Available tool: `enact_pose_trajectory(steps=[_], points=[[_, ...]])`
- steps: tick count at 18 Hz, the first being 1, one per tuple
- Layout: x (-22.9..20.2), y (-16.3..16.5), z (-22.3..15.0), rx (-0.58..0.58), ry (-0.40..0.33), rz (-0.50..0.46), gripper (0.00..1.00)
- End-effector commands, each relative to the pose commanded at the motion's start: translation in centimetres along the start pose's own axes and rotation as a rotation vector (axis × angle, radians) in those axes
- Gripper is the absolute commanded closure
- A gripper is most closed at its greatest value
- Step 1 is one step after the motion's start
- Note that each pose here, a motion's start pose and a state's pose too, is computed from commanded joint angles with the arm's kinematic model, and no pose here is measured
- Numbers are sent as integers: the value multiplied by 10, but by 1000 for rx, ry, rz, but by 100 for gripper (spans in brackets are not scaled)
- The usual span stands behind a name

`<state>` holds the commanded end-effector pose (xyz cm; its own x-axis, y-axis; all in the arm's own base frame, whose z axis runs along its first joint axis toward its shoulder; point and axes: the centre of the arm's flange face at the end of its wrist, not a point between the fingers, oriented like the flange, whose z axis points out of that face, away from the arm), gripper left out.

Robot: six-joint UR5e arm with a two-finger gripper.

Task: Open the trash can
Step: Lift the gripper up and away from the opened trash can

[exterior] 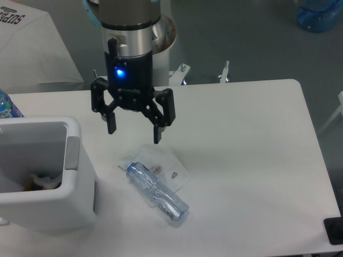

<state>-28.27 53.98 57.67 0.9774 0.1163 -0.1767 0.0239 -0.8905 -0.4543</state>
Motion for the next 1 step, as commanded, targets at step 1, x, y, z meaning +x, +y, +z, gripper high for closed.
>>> enact_pose_trajectory(steps=[1], points=[[0, 0, -1, 1, -1, 0, 0]])
